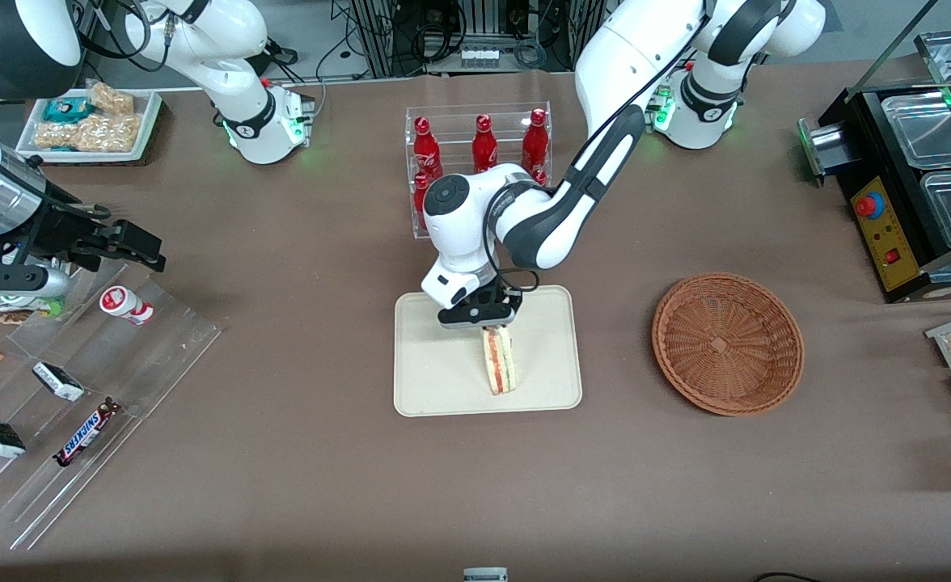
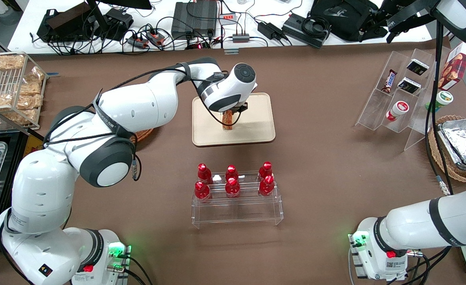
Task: Place sandwich from basket to tray
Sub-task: 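Carry the sandwich with the left gripper to the cream tray and lower it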
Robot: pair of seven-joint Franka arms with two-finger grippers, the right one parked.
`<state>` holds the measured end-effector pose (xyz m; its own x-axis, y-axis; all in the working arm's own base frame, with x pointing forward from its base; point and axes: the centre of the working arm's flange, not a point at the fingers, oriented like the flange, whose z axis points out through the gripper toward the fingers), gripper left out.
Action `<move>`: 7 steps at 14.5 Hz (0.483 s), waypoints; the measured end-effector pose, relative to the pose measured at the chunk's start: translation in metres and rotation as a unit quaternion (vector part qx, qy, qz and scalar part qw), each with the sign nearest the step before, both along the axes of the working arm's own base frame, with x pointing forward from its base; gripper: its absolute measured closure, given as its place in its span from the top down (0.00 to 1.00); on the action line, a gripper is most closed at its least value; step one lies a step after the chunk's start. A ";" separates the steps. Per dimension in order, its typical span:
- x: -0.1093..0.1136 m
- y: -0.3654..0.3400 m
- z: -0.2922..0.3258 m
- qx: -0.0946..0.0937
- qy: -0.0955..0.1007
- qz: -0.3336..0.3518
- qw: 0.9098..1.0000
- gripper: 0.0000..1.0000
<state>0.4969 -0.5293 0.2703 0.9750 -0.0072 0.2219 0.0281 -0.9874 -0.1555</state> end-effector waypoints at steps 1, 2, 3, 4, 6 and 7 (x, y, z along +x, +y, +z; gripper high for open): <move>0.004 -0.001 0.011 -0.007 -0.007 0.002 1.000 0.58; 0.009 0.000 0.031 -0.015 -0.016 0.008 1.000 0.69; 0.014 0.004 0.057 -0.025 -0.021 0.020 0.999 0.78; 0.020 0.013 0.089 -0.042 -0.025 0.039 0.998 0.87; 0.042 0.051 0.156 -0.073 -0.027 0.090 0.993 1.00; 0.056 0.081 0.187 -0.081 -0.028 0.121 0.989 1.00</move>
